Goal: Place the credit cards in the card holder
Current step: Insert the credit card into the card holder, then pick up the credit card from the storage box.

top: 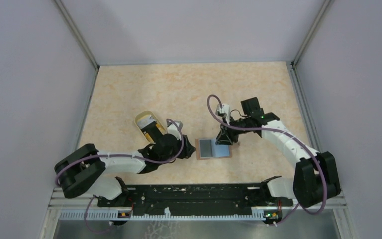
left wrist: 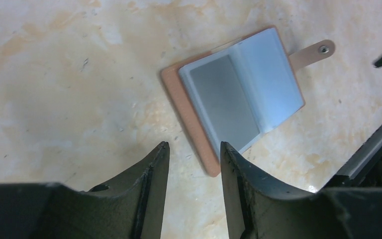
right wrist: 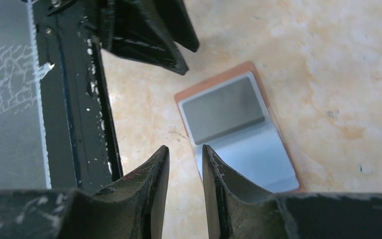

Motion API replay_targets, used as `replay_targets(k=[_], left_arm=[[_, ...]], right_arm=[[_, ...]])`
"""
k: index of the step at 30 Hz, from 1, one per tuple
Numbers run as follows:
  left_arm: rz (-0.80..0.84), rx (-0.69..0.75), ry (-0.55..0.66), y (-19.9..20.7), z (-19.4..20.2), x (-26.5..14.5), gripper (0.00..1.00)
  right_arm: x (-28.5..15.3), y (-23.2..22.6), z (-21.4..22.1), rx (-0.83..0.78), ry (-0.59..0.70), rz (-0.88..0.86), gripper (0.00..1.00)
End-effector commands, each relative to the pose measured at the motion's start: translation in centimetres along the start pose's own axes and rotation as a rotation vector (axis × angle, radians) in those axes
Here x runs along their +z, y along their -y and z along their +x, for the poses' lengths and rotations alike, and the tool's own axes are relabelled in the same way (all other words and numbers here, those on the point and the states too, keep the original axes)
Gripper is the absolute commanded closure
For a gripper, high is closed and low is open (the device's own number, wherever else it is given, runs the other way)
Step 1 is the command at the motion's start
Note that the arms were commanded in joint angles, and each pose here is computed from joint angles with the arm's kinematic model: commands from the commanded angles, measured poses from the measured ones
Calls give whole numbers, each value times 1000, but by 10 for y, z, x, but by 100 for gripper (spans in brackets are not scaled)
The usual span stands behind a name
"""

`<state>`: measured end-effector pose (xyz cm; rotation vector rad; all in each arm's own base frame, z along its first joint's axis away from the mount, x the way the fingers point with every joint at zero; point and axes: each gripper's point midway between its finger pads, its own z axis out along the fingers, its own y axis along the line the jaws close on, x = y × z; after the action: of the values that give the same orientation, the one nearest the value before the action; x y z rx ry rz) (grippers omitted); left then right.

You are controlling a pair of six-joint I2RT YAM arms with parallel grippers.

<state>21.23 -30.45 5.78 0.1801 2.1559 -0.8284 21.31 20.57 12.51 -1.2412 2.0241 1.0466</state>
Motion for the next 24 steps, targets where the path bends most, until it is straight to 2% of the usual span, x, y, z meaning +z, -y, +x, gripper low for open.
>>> replay_targets(k=[1,3,4,8,10,14,17,22,24], left_arm=[[-55,35,32,-15,-7,-10,52],[-85,72,59,-18,-18,-16,49],[-107,93,77,-20,-27,-20,44],[-196,237,113,-33,-59,-37,17],[-236,281,116,-40,-76,-44,3],[-387,338,41,-73,-103,-59,2],[-447,435,-38,-93,-117,-62,1],[-426,795,-249,-112,-119,-56,8],[-389,862,-306,-113,-117,-54,12]], right_arm=[[-6,-38,-27,-397,175,-151,65],[-10,-44,-32,-534,201,-158,59],[-12,-45,-38,-581,218,-154,56],[-5,-50,-54,-623,231,-185,51],[7,-50,-51,-568,216,-211,51],[18,-38,-37,-479,131,-174,51],[21,-37,-31,-426,117,-183,51],[22,-35,-30,-411,113,-174,51],[22,-33,-29,-411,107,-164,51]])
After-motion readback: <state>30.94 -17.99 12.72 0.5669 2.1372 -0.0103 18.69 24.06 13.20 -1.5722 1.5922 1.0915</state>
